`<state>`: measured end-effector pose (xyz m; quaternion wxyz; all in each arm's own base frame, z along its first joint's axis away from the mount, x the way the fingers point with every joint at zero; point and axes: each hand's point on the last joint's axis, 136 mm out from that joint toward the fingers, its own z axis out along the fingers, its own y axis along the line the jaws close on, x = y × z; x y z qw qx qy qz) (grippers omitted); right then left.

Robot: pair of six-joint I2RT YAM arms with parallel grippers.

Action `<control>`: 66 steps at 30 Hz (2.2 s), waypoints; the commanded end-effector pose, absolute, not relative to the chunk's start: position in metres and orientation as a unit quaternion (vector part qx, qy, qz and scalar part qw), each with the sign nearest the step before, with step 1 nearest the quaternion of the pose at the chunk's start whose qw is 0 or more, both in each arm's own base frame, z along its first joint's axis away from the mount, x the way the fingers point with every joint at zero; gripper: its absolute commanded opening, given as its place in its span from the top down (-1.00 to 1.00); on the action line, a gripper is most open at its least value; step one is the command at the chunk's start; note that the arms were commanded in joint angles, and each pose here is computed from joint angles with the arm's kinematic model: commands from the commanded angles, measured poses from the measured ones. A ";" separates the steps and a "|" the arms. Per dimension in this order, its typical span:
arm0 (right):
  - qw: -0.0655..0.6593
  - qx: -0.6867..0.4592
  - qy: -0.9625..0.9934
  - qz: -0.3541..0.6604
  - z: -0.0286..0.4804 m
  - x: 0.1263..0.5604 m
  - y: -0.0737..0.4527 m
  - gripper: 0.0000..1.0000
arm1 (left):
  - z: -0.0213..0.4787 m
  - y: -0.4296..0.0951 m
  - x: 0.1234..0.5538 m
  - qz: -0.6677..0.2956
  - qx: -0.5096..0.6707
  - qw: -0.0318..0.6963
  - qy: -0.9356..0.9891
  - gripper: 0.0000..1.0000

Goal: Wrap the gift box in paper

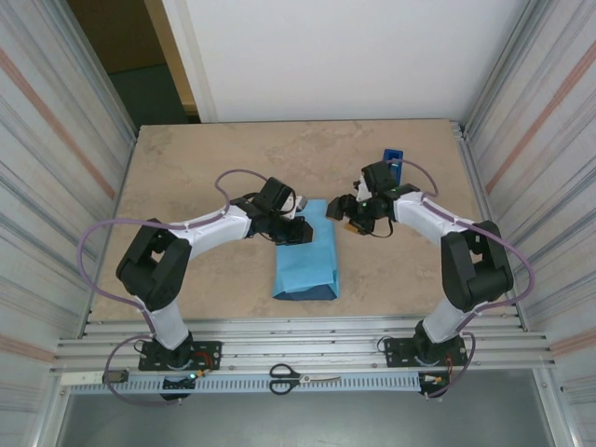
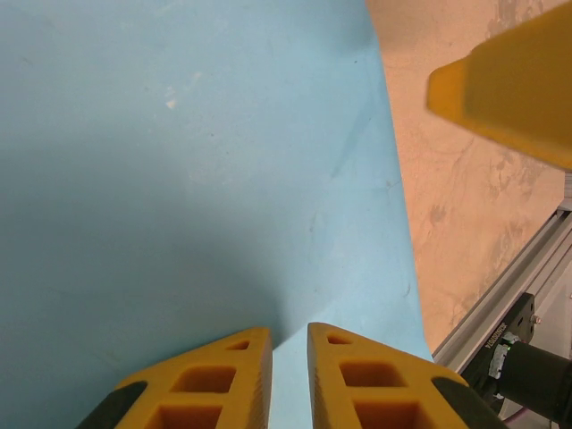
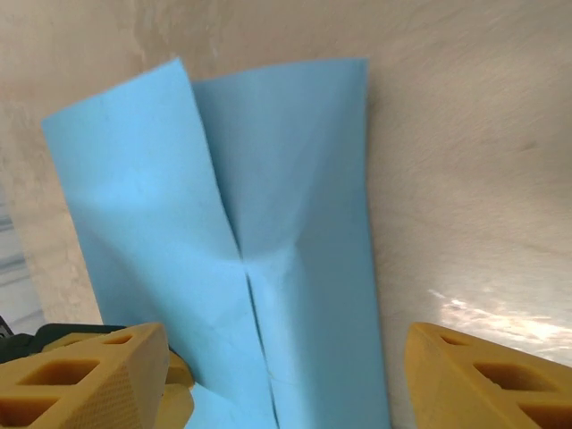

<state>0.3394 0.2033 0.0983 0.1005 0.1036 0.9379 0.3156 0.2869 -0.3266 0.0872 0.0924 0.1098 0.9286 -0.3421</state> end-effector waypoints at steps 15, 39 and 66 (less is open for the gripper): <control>0.201 0.212 0.904 0.312 0.144 0.415 0.070 0.10 | 0.028 -0.299 0.247 -0.266 0.115 0.009 0.957 0.63; 0.158 0.255 0.884 0.358 0.098 0.493 0.015 0.42 | 0.024 -0.304 0.248 -0.264 0.122 0.001 0.957 0.64; 0.120 0.241 0.879 0.394 0.076 0.501 0.027 0.54 | 0.026 -0.306 0.246 -0.267 0.124 0.000 0.956 0.65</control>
